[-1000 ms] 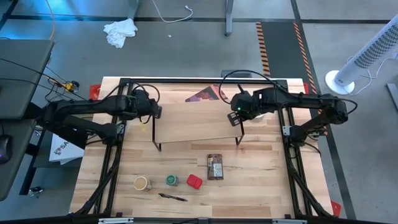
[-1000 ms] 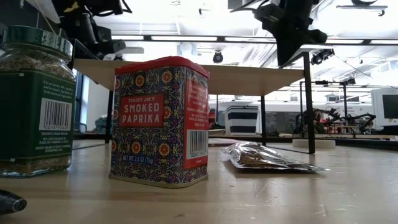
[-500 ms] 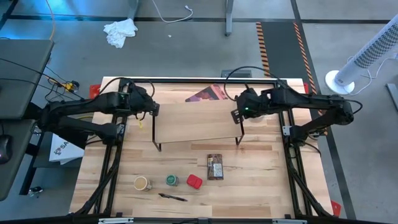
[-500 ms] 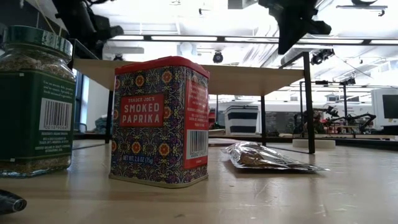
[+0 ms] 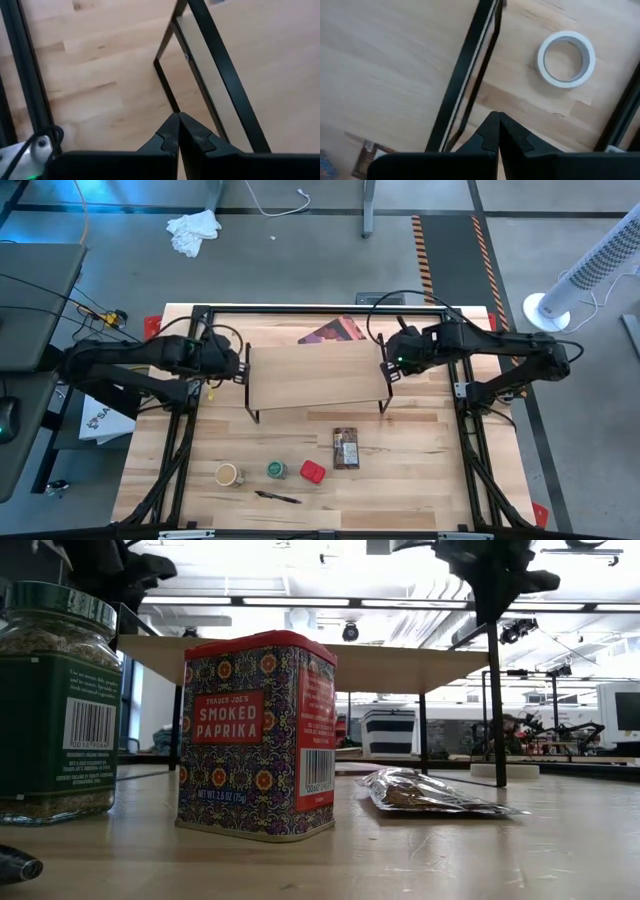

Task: Shelf spices
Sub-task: Adjust the shelf

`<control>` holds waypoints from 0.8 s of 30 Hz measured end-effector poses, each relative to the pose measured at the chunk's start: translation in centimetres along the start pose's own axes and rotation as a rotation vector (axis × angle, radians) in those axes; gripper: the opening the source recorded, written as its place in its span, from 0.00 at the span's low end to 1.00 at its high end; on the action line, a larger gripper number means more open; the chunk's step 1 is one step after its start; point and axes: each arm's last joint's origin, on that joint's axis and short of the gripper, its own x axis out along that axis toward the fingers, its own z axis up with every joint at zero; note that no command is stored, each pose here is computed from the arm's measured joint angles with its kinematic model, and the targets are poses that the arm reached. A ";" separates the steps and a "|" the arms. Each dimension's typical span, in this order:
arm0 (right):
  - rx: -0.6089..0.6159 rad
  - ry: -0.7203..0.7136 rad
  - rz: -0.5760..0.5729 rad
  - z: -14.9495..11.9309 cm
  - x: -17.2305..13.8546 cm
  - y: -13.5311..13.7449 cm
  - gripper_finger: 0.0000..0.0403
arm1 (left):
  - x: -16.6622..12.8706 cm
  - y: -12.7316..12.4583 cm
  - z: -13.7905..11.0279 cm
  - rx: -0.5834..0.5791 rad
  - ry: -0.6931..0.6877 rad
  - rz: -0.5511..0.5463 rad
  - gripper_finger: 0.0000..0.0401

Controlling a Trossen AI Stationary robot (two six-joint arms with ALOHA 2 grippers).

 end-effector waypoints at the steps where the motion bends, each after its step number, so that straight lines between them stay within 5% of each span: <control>1: -0.004 0.008 -0.005 -0.1 0.3 0.1 0.00 | 0.1 -0.2 -0.2 0.000 0.001 0.002 0.00; 8: -0.004 0.070 0.019 -0.8 2.9 0.5 0.00 | 1.0 -1.5 -1.0 0.010 0.010 0.037 0.00; 24: 0.018 0.058 0.102 -1.5 2.7 1.7 0.00 | 1.7 -2.1 0.1 -0.021 -0.082 0.040 0.00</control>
